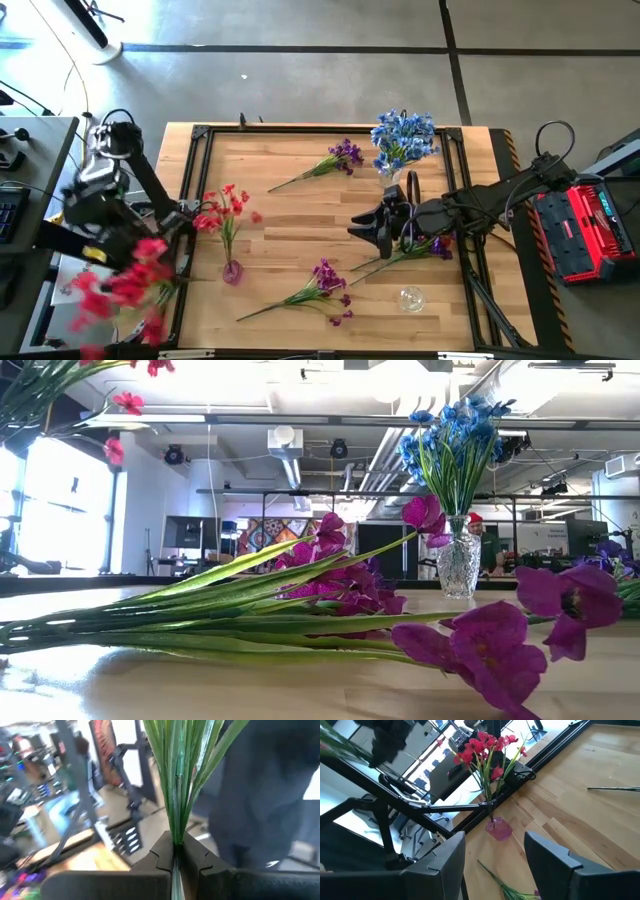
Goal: Sort flowers into vase by color
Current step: Put the top red flower into the pink flower vase
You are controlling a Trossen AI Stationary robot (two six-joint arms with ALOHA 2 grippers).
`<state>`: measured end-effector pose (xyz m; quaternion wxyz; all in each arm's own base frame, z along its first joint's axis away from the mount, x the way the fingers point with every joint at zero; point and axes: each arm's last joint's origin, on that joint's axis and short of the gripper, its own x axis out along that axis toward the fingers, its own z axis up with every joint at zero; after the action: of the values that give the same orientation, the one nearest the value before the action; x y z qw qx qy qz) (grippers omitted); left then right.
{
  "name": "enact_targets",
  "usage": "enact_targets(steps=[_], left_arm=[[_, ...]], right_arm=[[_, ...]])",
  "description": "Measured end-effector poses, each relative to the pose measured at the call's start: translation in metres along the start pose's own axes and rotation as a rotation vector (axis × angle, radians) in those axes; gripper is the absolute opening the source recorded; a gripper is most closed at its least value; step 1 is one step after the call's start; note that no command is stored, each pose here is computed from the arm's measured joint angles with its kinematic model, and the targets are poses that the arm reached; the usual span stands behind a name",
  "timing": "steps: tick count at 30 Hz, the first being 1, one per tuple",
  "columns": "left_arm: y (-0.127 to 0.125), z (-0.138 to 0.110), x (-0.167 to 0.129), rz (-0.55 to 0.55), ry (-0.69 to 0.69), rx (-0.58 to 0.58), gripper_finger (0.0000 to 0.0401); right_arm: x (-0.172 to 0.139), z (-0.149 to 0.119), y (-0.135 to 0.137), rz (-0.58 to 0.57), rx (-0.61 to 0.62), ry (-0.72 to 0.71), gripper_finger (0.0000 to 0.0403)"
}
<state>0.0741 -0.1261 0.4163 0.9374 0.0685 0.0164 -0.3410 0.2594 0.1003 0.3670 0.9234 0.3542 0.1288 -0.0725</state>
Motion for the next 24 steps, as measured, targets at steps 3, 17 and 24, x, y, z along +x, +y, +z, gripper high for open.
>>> enact_targets(steps=[3, 17, 24], left_arm=[[-0.004, -0.013, 0.006, 0.074, 0.004, -0.005, 0.0000], [-0.035, -0.085, 0.018, 0.429, 0.030, -0.077, 0.0000], [-0.044, -0.121, 0.018, 0.570, 0.051, -0.094, 0.0000]], right_arm=[[0.000, 0.000, 0.000, 0.000, 0.008, 0.000, 0.0192], [0.000, 0.000, 0.000, -0.002, 0.003, 0.001, 0.0192], [0.000, 0.000, 0.000, 0.000, -0.005, 0.005, 0.0192]])
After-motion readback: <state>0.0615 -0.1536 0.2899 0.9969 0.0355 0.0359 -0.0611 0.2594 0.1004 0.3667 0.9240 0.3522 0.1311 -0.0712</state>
